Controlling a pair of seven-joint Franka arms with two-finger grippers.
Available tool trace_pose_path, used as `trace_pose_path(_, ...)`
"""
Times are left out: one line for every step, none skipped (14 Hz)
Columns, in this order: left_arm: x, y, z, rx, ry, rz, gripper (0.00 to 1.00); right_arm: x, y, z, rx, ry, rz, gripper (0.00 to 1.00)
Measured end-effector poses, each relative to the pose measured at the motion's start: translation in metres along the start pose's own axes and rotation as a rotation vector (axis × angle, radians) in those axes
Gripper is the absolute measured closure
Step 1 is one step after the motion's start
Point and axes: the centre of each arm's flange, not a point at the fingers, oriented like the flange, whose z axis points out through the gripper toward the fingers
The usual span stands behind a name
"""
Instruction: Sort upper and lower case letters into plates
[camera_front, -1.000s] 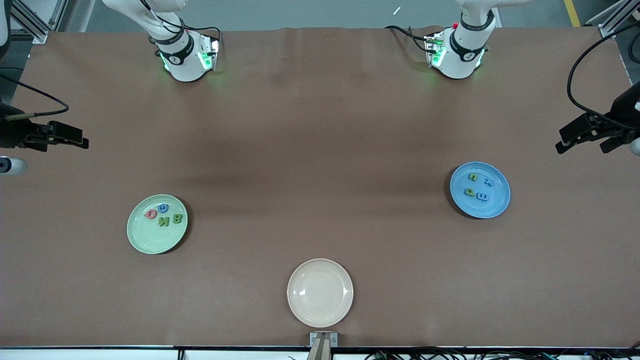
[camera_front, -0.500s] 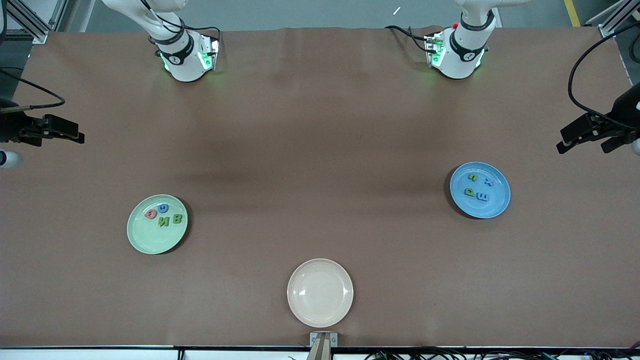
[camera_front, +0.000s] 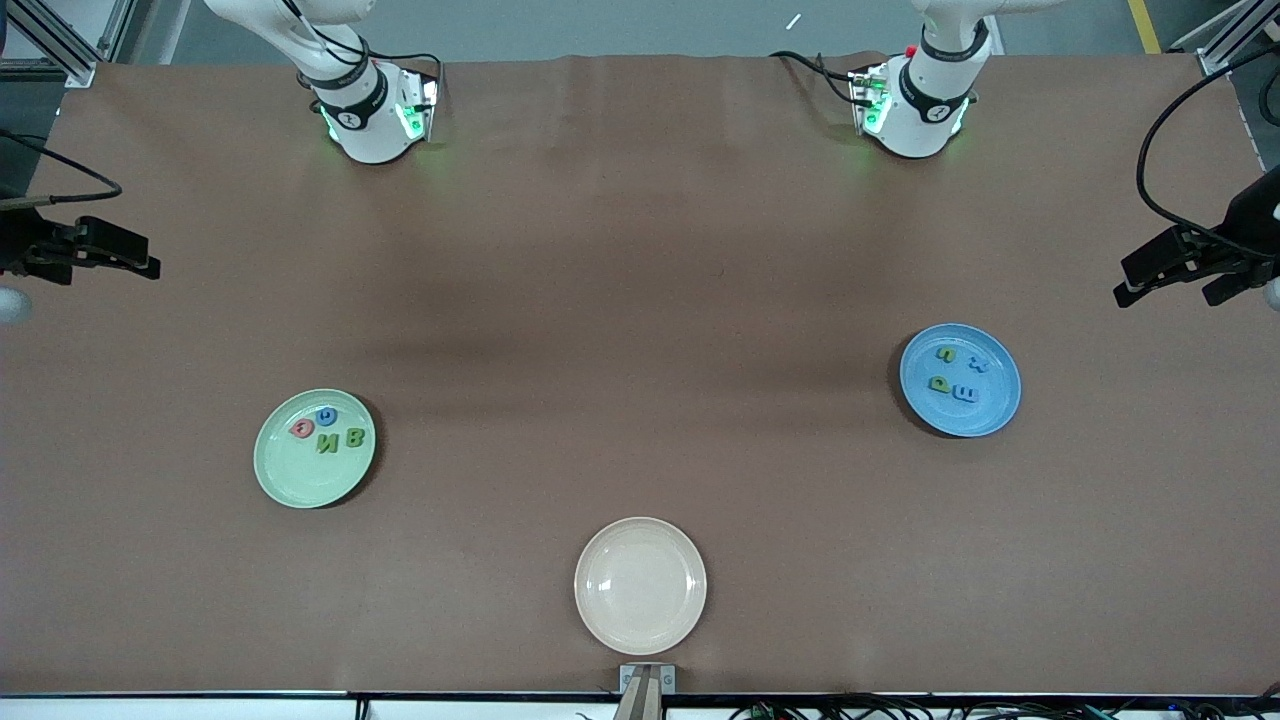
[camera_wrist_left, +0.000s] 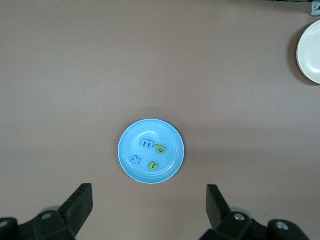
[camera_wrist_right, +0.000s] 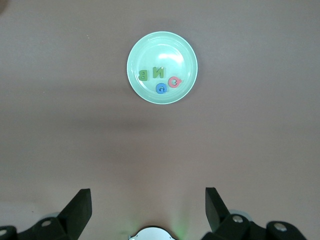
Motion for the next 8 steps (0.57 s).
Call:
trace_pose_path(0.000, 0.000, 0.000, 0.000, -0.001, 0.000, 0.00, -0.003, -0.001, -0.002, -0.001, 0.010, -0.001, 0.00)
trace_pose_path(0.000, 0.000, 0.000, 0.000, -0.001, 0.000, 0.00, -0.006, -0.001, -0.002, -0.001, 0.019, -0.001, 0.00)
trace_pose_path(0.000, 0.000, 0.000, 0.000, -0.001, 0.000, 0.00, -0.010, -0.001, -0.001, -0.002, 0.028, -0.001, 0.00)
trace_pose_path(0.000, 0.000, 0.000, 0.000, -0.001, 0.000, 0.00, -0.015, -0.002, 0.001, -0.002, 0.037, -0.002, 0.00)
trace_pose_path(0.000, 0.000, 0.000, 0.000, -0.001, 0.000, 0.00, -0.019, -0.004, 0.004, -0.002, 0.045, -0.004, 0.00)
trace_pose_path(0.000, 0.000, 0.000, 0.000, -0.001, 0.000, 0.00, -0.024, -0.006, 0.006, -0.003, 0.055, -0.007, 0.00)
trace_pose_path(0.000, 0.000, 0.000, 0.000, -0.002, 0.000, 0.00, -0.028, -0.008, 0.008, -0.004, 0.060, -0.010, 0.00)
trace_pose_path(0.000, 0.000, 0.000, 0.000, -0.002, 0.000, 0.00, -0.032, -0.009, 0.009, -0.004, 0.063, -0.012, 0.00)
